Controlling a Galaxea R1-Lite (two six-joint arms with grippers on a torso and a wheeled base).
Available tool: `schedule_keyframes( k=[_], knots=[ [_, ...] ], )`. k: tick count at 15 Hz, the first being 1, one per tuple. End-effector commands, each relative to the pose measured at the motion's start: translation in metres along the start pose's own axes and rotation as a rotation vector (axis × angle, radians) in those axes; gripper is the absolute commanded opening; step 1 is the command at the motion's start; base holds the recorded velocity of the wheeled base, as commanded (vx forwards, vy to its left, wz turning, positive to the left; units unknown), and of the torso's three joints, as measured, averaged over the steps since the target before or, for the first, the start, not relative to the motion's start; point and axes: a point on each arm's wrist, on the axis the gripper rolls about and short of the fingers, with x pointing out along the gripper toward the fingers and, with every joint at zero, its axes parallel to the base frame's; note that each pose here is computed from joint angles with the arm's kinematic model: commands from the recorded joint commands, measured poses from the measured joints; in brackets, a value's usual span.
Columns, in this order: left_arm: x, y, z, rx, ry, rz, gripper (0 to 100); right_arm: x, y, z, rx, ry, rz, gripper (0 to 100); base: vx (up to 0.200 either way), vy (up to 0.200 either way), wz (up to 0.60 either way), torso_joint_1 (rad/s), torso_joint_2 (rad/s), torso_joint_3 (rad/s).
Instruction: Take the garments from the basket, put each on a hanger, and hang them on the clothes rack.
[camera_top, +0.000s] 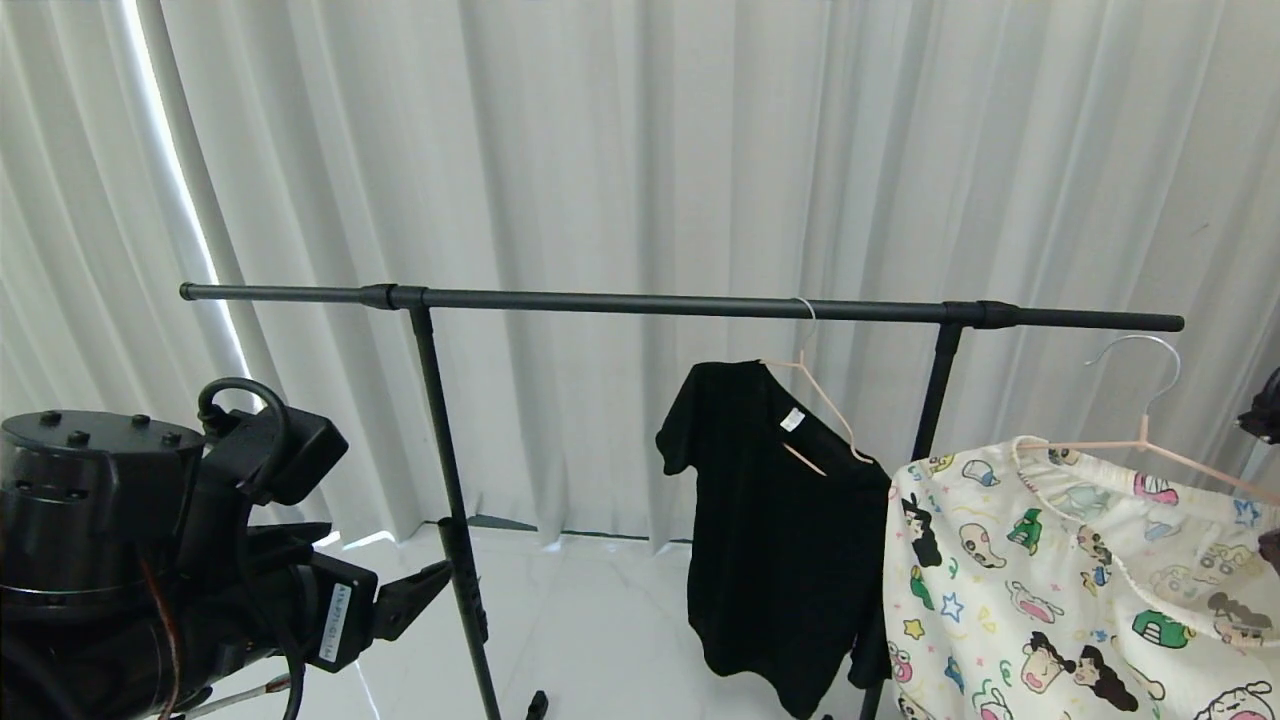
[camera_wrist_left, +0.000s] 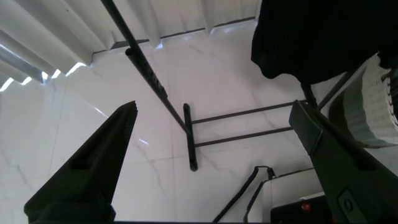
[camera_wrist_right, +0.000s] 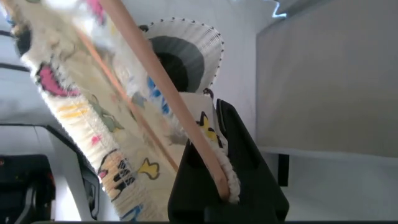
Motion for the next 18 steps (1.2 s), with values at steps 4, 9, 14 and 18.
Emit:
schedule_keyframes(
  k=[4,9,14,18],
  knots=[
    [0.001,0.000,-0.002,0.001,0.010,0.003,100,-0.003,-0.010,-0.005,0.037,0.028,-0.106,0,0.000,0.000,0.00,0.000,0.00,0.000],
    [0.001,0.000,-0.003,0.002,0.011,0.002,100,0.003,-0.032,-0.013,0.114,0.089,-0.205,0,0.000,0.000,0.00,0.000,0.00,0.000],
    [0.004,0.000,-0.003,0.000,0.021,0.006,100,0.003,-0.046,-0.018,0.146,0.105,-0.263,0,0.000,0.000,0.00,0.000,0.00,0.000],
    [0.005,0.000,0.002,0.004,0.012,0.007,100,0.001,-0.027,-0.008,0.074,0.026,-0.138,0,0.000,0.000,0.00,0.000,0.00,0.000]
  ],
)
